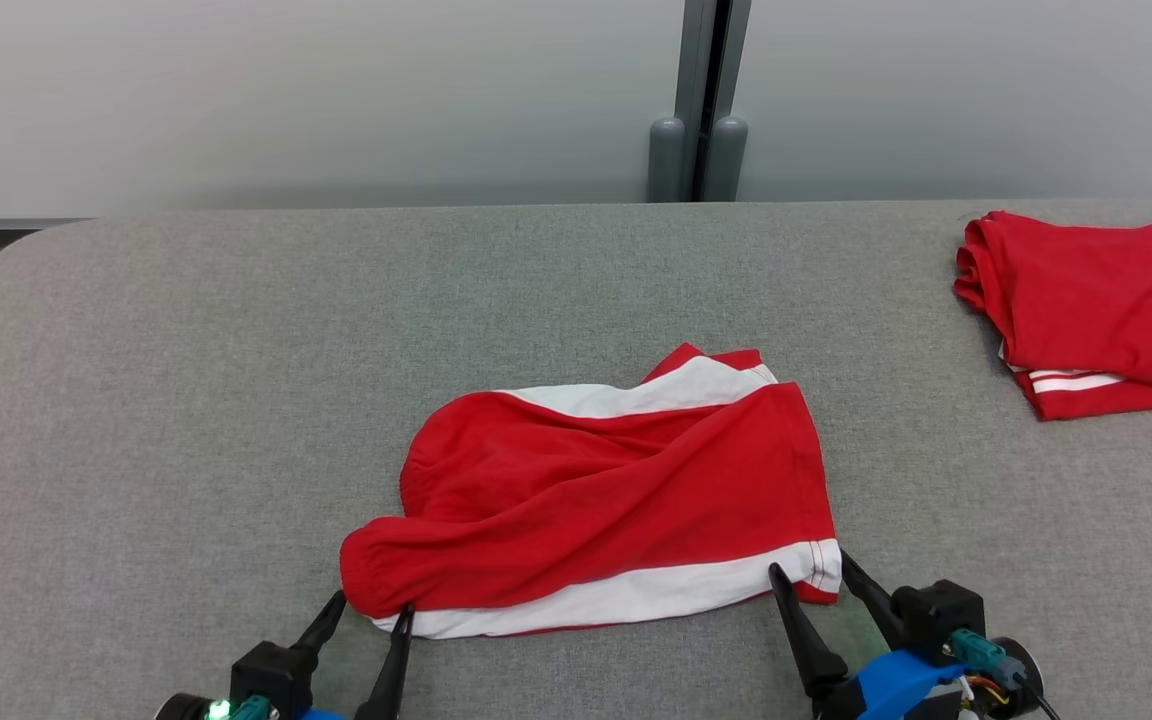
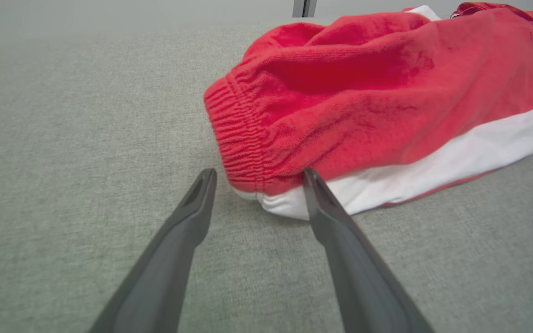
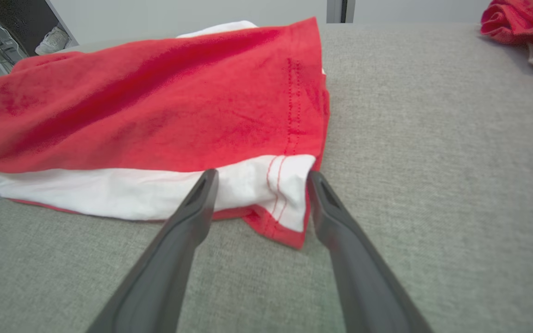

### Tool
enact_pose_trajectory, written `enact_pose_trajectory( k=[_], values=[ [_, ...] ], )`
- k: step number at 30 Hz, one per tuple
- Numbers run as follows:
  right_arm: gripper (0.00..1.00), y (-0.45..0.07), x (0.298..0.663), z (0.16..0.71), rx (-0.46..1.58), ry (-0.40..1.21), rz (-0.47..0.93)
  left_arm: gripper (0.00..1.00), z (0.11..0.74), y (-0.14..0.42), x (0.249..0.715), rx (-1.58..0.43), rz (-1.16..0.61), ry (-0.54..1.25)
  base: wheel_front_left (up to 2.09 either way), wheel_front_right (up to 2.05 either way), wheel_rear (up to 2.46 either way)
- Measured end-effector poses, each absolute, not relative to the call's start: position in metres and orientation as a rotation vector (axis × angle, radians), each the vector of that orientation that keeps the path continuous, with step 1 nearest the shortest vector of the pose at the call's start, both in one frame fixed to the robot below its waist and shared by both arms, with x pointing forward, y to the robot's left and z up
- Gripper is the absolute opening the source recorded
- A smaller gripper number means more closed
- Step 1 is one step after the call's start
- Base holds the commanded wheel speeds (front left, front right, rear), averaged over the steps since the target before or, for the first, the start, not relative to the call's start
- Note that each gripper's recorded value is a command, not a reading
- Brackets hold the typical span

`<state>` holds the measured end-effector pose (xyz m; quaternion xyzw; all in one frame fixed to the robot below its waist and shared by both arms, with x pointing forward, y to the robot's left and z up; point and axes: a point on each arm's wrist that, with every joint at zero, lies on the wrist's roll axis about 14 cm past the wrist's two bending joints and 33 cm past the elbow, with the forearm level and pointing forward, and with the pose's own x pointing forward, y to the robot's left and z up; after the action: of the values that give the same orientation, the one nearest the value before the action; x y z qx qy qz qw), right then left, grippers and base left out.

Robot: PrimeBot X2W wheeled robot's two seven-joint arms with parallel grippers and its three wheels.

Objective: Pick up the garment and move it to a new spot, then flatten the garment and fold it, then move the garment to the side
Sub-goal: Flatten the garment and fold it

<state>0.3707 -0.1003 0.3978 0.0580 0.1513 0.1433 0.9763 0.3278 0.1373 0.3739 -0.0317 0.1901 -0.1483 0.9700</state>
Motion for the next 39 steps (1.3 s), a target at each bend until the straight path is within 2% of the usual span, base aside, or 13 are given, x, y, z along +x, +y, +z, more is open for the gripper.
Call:
enact_pose_trajectory(
  k=[17, 18, 19, 20, 21, 30, 39],
  values=[
    [1.0, -0.084, 0.386, 0.388, 0.13, 0.348, 0.35, 1.0, 0.366, 0.119, 0.338, -0.029, -0.406, 0.426, 0.0, 0.0, 0.0],
    [0.5, -0.084, 0.385, 0.387, 0.133, 0.351, 0.351, 0.64, 0.365, 0.118, 0.337, -0.028, -0.413, 0.429, 0.0, 0.0, 0.0],
    [0.2, -0.084, 0.385, 0.387, 0.135, 0.353, 0.352, 0.44, 0.365, 0.117, 0.337, -0.031, -0.416, 0.429, 0.0, 0.0, 0.0],
    [0.0, -0.084, 0.386, 0.388, 0.136, 0.35, 0.353, 0.29, 0.366, 0.117, 0.337, -0.031, -0.416, 0.428, 0.0, 0.0, 0.0],
    [0.0, -0.083, 0.387, 0.39, 0.138, 0.343, 0.355, 0.0, 0.367, 0.118, 0.337, -0.032, -0.415, 0.426, 0.0, 0.0, 0.0],
    [0.0, -0.08, 0.38, 0.412, 0.171, 0.27, 0.38, 0.0, 0.386, 0.111, 0.333, -0.066, -0.433, 0.363, 0.0, 0.0, 0.0],
    [0.0, -0.09, 0.389, 0.453, 0.147, 0.125, 0.401, 0.0, 0.44, 0.094, 0.355, -0.086, -0.498, 0.181, 0.0, 0.0, 0.0]
  ],
)
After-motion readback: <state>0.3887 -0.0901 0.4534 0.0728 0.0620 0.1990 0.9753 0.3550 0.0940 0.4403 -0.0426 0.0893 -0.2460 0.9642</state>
